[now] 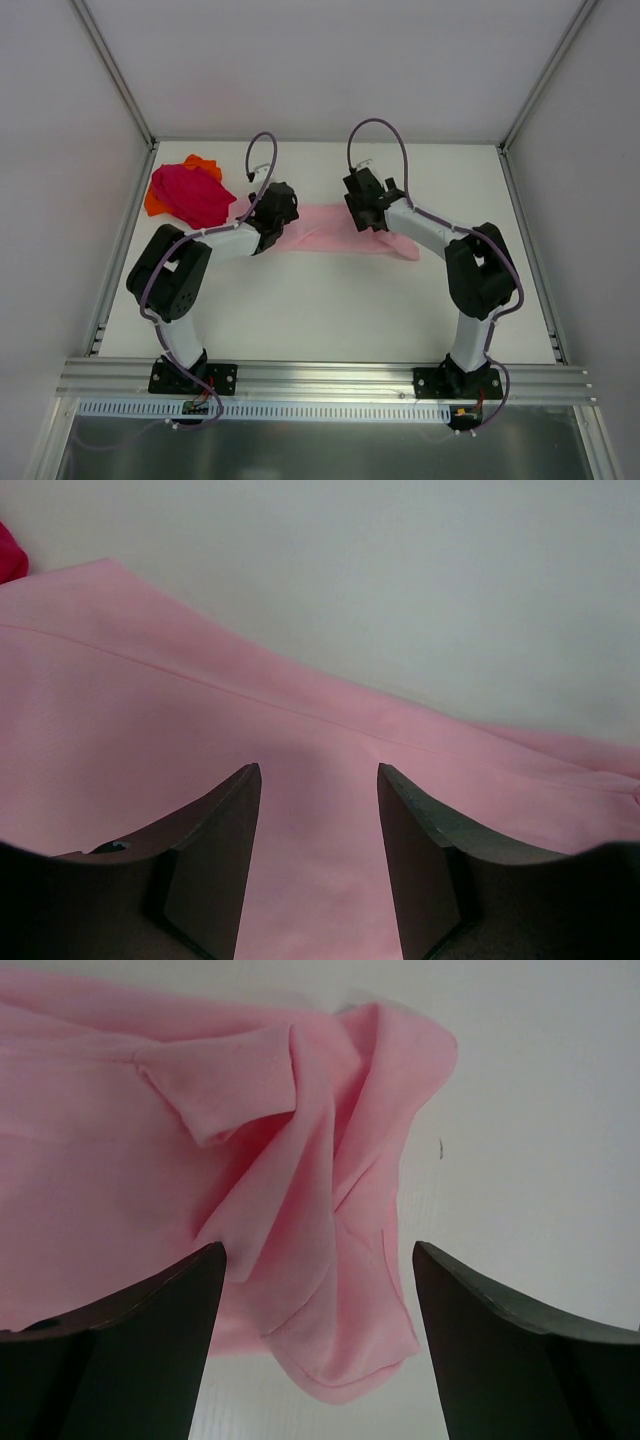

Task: Fold and stack the t-shirts
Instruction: Rotate the tshirt 90 degrees

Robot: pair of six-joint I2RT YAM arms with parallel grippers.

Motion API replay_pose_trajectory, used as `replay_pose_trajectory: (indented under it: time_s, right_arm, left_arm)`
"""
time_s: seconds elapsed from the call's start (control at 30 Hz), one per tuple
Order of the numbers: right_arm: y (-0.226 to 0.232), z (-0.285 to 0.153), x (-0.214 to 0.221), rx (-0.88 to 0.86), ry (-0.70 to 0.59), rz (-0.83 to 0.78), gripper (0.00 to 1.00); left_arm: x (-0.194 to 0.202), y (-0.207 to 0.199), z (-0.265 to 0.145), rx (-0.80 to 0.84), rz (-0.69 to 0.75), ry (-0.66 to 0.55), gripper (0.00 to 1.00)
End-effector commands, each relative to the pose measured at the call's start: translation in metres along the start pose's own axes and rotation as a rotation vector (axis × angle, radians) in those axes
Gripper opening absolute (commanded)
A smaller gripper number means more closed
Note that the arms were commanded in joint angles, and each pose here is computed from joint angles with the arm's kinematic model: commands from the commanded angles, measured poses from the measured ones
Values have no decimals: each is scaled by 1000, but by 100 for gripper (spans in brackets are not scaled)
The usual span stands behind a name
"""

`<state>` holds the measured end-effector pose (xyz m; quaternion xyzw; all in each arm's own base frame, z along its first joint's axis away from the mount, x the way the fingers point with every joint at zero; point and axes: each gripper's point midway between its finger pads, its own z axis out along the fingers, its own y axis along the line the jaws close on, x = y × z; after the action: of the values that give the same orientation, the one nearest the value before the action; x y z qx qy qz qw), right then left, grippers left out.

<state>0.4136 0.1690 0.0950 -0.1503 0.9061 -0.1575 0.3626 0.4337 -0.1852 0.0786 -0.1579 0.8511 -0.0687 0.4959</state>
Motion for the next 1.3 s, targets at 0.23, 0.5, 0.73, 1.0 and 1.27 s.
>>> replay_pose_trajectory:
  time_s: [0.23, 0.5, 0.73, 1.0, 1.27]
  right_arm:
    - [19, -42, 31, -109, 64, 14, 85]
    - [28, -50, 46, -158, 117, 72, 100]
    - [33, -52, 46, -195, 138, 62, 100]
    - [40, -51, 53, -219, 166, 47, 100]
    - [86, -49, 44, -524, 173, 90, 100]
  left_arm:
    - [2, -2, 18, -55, 48, 42, 50]
    - [16, 7, 0, -94, 22, 168, 51]
    - [30, 14, -3, -68, -26, 227, 51]
    - [46, 12, 5, -17, -60, 302, 50]
    - [50, 14, 11, -7, -43, 327, 50]
